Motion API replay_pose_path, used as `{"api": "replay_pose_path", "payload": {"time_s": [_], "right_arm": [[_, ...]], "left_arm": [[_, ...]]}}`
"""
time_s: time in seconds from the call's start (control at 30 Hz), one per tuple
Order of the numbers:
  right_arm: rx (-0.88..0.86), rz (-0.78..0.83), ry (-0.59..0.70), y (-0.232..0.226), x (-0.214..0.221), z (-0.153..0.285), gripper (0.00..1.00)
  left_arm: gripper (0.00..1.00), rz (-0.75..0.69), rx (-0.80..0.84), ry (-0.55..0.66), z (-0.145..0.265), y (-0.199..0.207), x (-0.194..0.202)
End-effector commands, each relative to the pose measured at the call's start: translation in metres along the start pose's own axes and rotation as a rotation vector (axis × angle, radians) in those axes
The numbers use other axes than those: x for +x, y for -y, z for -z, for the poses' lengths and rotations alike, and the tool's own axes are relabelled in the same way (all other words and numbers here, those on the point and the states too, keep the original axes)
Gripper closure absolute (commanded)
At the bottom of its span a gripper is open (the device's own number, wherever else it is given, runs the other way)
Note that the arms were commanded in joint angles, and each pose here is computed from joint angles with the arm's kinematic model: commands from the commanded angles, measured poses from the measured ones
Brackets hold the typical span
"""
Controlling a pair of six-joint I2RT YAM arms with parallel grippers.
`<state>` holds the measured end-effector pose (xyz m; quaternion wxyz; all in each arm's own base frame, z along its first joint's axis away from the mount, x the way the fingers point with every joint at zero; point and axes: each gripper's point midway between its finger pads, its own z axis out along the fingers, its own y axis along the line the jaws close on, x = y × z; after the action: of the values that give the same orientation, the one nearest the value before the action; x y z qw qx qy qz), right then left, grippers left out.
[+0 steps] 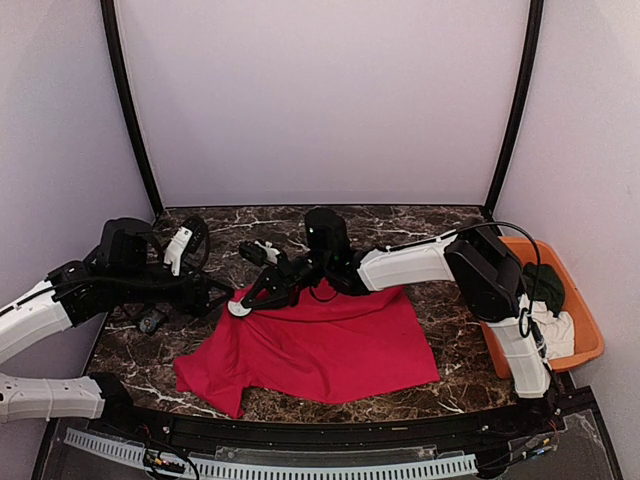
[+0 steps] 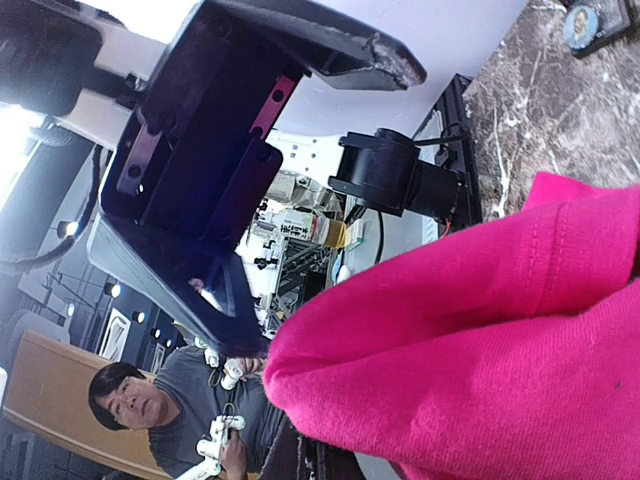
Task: Pin the brooch onto the clothing
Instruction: Pin the brooch onto the flattened clothing.
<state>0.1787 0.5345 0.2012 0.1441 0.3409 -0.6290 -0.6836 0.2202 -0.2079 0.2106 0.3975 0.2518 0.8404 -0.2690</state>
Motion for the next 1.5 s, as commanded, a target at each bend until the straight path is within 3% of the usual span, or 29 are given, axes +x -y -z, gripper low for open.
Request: {"api": "replay_pose_path", "payload": {"time_s": [0.0,0.57,0.77,0.83,1.1,1.47], "right_arm": [[-0.037,0.077,0.007,-0.011,-0.004,0.004,1.0],[-0.026,0.078,-0.002,-0.013,-0.004,0.004,1.0],[-0.021,0.075,-0.003,-0.013,-0.003,0.005,1.0],[-0.018,0.076,-0.004,-0.014,-0.002,0.005,1.0],[-0.01,0.079,-0.004,-0.014,-0.001,0.006,1.0],[-0.002,0.074,-0.007,-0.014,-0.002,0.006,1.0]], "left_arm": [[0.09,0.009,-0.023,0.033,0.02,0.001,-0.01],[0.09,0.055,0.189,-0.024,0.021,0.035,0.011],[0.32,0.119,0.266,-0.03,0.007,0.04,0.012],[0.35,0.141,0.29,-0.021,0.008,0.041,0.011],[0.42,0.257,0.373,0.064,0.013,0.032,0.002],[0.48,0.279,0.454,-0.016,-0.002,0.037,0.016]]}}
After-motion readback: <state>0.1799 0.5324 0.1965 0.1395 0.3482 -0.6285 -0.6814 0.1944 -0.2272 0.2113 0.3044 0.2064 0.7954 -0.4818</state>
